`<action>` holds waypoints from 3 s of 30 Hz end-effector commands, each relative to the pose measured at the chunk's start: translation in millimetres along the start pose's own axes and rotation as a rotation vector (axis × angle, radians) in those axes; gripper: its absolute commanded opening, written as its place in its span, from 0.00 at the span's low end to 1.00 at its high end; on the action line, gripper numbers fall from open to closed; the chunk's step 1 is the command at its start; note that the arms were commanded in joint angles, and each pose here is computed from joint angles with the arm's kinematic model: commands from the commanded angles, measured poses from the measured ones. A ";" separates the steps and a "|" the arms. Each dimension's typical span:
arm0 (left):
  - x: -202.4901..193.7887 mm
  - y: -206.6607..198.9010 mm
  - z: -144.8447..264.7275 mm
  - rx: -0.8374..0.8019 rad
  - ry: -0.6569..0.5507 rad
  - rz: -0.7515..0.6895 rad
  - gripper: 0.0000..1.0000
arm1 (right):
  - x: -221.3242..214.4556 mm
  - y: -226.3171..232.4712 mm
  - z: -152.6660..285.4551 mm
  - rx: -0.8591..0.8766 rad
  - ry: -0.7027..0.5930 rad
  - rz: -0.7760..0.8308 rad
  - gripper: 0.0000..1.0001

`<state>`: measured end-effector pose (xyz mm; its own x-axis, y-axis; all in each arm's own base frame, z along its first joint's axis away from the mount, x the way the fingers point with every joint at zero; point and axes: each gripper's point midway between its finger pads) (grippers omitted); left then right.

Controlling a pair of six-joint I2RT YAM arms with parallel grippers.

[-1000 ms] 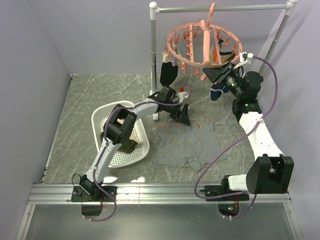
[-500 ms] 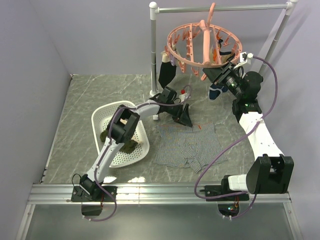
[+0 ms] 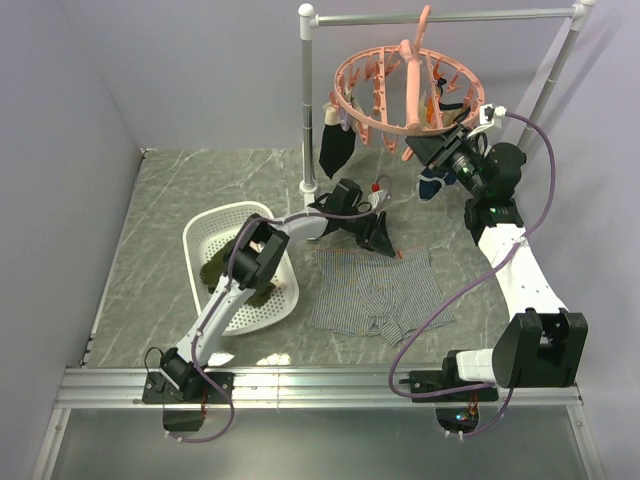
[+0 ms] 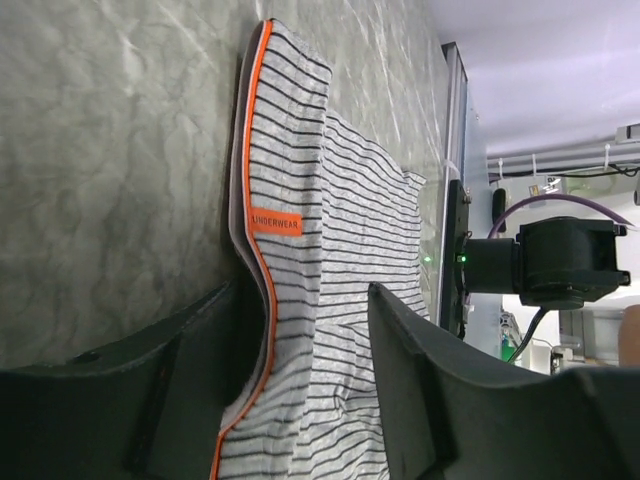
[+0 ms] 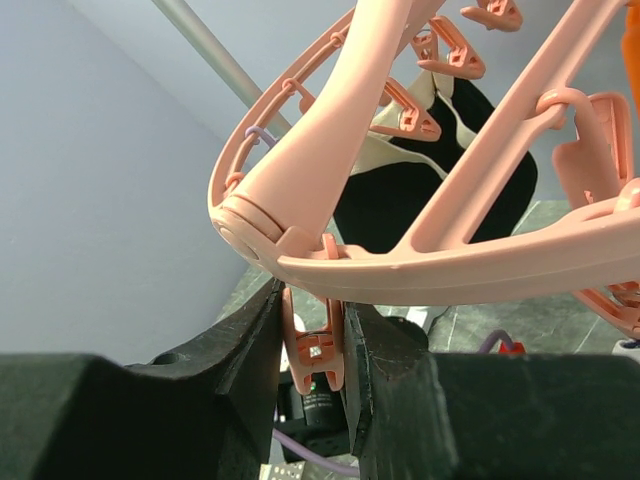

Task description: Clip the underwear to the hanger

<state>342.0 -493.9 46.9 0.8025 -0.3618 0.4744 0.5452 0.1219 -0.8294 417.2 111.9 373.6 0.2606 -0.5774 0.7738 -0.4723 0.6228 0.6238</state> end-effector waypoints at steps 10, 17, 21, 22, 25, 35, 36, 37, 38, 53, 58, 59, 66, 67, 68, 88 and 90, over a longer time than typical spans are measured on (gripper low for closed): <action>7.6 -2.8 -21.8 0.013 -0.028 -0.056 0.39 | 18.3 10.1 -0.2 0.039 -0.054 0.064 0.00; 29.0 -17.1 5.7 0.166 -0.093 -0.259 0.03 | 19.4 9.8 -0.3 0.036 -0.057 0.074 0.00; 49.9 -43.6 31.7 0.247 -0.174 -0.470 0.00 | 19.5 8.3 -0.7 0.032 -0.057 0.085 0.00; 53.3 -47.6 36.6 0.270 -0.174 -0.556 0.00 | 19.6 8.0 -0.5 0.033 -0.056 0.091 0.00; 66.4 -68.7 55.0 0.330 -0.185 -0.771 0.00 | 16.8 6.8 -0.4 0.037 -0.051 0.113 0.00; 111.1 -93.0 90.3 0.569 -0.198 -1.139 0.00 | 9.5 -3.4 -0.1 0.013 -0.044 0.115 0.00; 114.3 -93.6 92.3 0.580 -0.204 -1.136 0.00 | 11.1 -3.9 0.3 0.004 -0.050 0.112 0.00; 118.1 -95.4 95.3 0.597 -0.215 -1.129 0.00 | 11.0 -4.0 0.1 0.000 -0.051 0.106 0.00; 123.3 -101.0 97.9 0.603 -0.232 -1.132 0.00 | 10.3 -5.4 0.8 -0.014 -0.048 0.098 0.00; 134.1 -187.0 119.5 0.435 -0.363 -1.359 0.00 | 1.4 -1.5 -3.0 0.064 -0.019 0.211 0.00; 137.4 -203.6 121.7 0.357 -0.365 -1.457 0.00 | -5.0 6.4 -1.5 0.131 0.001 0.255 0.00; 137.7 -204.1 122.8 0.349 -0.362 -1.467 0.00 | -6.2 10.6 -0.6 0.159 0.004 0.273 0.00; 146.3 -211.2 129.5 0.316 -0.376 -1.525 0.00 | -13.0 20.5 2.1 0.240 0.035 0.328 0.00; 151.6 -212.6 132.9 0.317 -0.386 -1.523 0.00 | -13.7 21.9 2.2 0.248 0.037 0.331 0.00; 152.9 -214.9 133.0 0.312 -0.389 -1.520 0.00 | -15.3 21.5 2.6 0.250 0.042 0.331 0.00; 161.0 -206.1 126.6 0.347 -0.321 -1.321 0.00 | -4.5 23.9 0.5 0.232 -0.005 0.296 0.00; 163.2 -205.5 126.1 0.350 -0.318 -1.302 0.00 | -4.3 24.2 0.9 0.236 -0.007 0.297 0.00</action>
<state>394.3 -458.8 315.9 -0.3405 -0.1942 0.9200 0.9264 0.0978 0.3635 406.0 130.3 367.1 0.1490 -0.3836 0.9114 -0.6841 0.6256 0.3751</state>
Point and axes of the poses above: each gripper's point midway between its finger pads, its own z axis back along the fingers, its own y axis along the line the jaws close on, x = y × z, and after that the axes turned 2 degrees about -z, right-handed
